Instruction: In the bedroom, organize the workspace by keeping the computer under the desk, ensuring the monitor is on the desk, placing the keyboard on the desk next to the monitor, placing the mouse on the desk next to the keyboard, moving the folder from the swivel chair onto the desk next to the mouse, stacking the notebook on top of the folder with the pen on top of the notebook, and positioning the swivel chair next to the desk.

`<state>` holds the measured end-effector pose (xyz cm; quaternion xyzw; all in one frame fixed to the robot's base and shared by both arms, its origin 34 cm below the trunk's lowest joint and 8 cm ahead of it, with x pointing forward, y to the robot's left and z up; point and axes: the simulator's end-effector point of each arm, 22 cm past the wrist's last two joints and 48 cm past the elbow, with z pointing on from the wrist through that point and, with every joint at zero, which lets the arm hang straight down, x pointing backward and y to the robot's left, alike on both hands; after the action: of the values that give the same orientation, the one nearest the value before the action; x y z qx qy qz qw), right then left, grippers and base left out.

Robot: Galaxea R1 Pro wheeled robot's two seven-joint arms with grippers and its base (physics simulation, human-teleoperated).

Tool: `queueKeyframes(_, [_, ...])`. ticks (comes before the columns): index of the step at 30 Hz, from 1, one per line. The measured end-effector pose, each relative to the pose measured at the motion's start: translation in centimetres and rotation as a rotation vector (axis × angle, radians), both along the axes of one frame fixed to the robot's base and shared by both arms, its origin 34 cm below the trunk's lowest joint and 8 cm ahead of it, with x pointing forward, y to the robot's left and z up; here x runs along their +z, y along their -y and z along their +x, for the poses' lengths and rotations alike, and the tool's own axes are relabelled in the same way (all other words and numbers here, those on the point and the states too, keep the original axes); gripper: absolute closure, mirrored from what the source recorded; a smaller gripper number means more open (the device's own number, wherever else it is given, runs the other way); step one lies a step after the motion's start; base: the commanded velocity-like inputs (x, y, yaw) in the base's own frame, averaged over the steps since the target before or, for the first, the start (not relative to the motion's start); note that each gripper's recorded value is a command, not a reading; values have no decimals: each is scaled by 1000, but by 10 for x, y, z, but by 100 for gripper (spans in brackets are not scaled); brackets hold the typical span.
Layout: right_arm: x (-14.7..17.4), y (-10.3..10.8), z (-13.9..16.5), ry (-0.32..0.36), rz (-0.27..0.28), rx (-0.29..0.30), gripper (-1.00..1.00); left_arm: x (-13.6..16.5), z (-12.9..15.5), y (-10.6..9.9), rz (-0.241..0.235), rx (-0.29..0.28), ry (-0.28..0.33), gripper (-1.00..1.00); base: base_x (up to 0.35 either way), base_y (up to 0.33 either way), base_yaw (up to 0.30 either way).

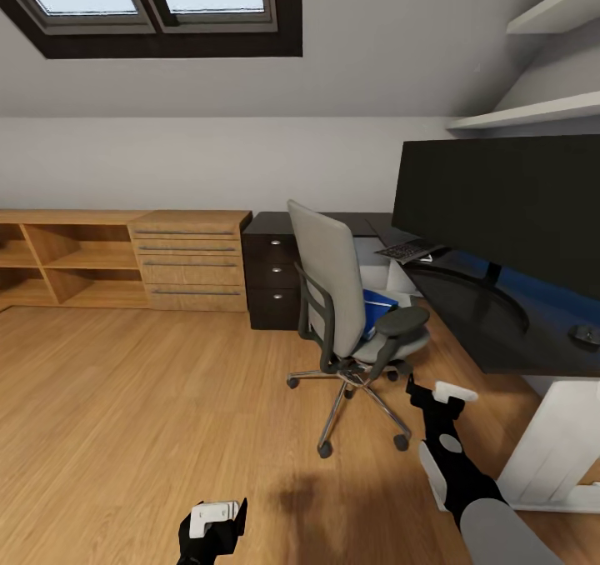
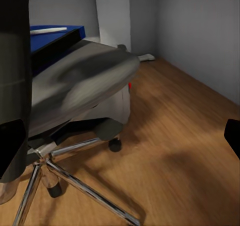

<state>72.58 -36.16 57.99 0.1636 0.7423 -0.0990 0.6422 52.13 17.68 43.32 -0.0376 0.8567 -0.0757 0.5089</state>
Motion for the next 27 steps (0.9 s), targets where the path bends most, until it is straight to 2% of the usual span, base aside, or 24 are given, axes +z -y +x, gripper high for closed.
queueKeyframes(27, [0,2,0,0,-3,-1,-100,-1,0,0,1,1,-2,-100,0,0,0])
